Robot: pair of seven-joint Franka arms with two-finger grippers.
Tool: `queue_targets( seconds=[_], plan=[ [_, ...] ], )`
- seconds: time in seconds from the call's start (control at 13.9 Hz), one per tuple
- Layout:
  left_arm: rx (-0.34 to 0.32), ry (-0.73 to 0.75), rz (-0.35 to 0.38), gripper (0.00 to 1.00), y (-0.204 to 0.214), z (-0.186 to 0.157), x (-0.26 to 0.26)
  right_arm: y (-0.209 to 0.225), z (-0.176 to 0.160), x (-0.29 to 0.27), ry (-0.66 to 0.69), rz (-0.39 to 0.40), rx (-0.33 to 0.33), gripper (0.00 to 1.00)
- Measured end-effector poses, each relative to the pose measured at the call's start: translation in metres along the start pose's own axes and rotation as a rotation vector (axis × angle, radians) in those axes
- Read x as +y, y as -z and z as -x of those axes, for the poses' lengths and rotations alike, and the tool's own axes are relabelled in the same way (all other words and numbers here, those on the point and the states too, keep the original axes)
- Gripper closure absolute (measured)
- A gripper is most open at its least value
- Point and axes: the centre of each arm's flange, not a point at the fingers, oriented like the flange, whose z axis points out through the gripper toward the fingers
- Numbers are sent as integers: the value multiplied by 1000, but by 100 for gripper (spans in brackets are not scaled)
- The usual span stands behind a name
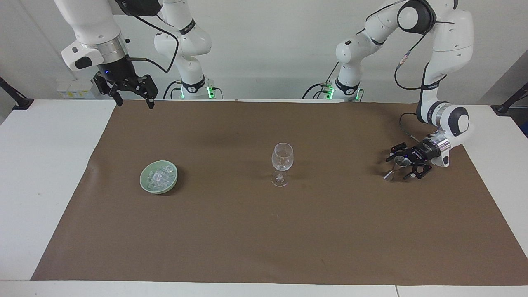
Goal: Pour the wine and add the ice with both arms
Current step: 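Close the left gripper around the silver jigger cup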
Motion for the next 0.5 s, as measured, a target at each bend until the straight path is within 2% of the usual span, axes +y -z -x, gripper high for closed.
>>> queue_targets(
  seconds=[0.5],
  plan=[
    [-3, -1, 6, 24, 0, 0, 1, 0, 0, 0, 0, 0, 0, 0]
  ],
)
